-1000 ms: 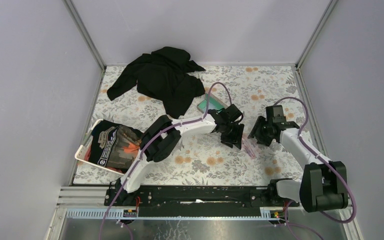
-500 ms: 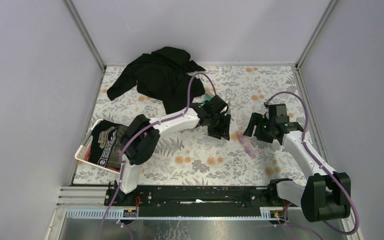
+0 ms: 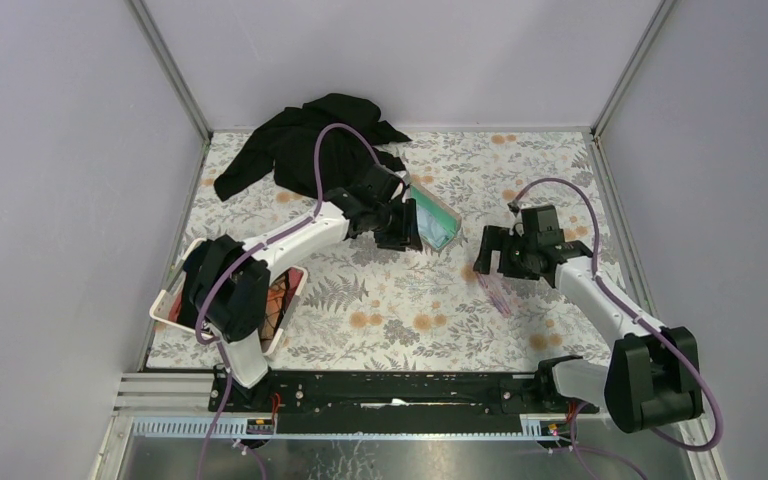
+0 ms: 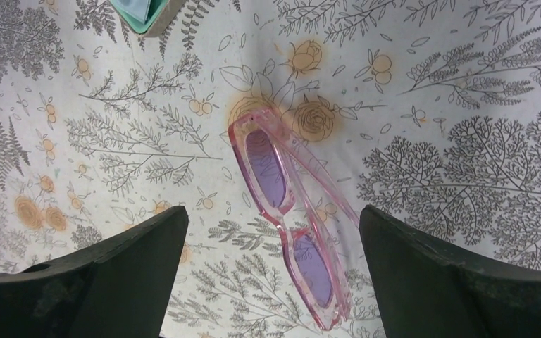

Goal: Organize the sunglasses
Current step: Fold the sunglasses at the center of the board, then pick up the sunglasses from the center of the board.

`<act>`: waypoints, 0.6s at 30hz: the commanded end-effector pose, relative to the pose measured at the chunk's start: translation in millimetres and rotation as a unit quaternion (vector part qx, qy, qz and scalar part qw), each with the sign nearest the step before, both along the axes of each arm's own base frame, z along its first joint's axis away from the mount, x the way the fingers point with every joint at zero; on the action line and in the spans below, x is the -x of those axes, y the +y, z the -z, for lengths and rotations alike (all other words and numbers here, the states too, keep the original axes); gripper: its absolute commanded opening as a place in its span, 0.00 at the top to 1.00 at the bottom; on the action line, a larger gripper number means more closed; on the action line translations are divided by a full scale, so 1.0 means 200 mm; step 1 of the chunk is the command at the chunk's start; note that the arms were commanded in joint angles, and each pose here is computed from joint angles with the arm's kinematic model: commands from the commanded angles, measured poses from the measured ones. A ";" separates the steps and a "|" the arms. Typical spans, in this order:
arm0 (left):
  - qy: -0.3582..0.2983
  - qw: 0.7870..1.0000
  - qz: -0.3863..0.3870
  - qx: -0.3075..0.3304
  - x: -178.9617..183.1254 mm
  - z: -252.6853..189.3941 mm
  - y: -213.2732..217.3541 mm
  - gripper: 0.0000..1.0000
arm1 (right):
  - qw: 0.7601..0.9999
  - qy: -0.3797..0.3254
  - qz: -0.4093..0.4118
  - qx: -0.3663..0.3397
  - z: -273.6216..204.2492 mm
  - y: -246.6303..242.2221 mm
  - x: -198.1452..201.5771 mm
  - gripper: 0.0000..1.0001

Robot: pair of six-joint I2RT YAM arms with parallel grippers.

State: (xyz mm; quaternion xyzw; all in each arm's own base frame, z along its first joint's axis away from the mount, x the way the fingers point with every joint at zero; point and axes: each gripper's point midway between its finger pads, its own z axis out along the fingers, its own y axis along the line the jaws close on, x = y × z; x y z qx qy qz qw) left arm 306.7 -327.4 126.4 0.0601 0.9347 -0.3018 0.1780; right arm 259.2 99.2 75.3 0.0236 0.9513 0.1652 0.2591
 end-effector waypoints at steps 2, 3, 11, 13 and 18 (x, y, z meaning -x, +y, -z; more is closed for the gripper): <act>0.007 1.000 0.011 -0.003 0.03 0.06 0.00 0.48 | 0.999 0.005 -0.010 0.032 0.09 0.00 -0.02 0.00; 0.007 1.000 0.012 -0.003 0.03 0.07 0.00 0.48 | 0.999 0.011 -0.007 0.042 0.11 0.00 -0.02 0.00; 0.009 1.000 0.011 -0.004 0.04 0.07 0.01 0.48 | 0.996 0.049 -0.020 0.076 0.22 0.03 -0.01 0.00; 0.010 1.000 0.012 -0.004 0.04 0.07 0.01 0.48 | 0.995 0.058 -0.023 0.081 0.23 0.04 0.01 0.02; 0.014 1.000 0.013 -0.005 0.04 0.09 0.00 0.48 | 0.993 0.068 -0.016 0.093 0.25 0.03 0.01 0.18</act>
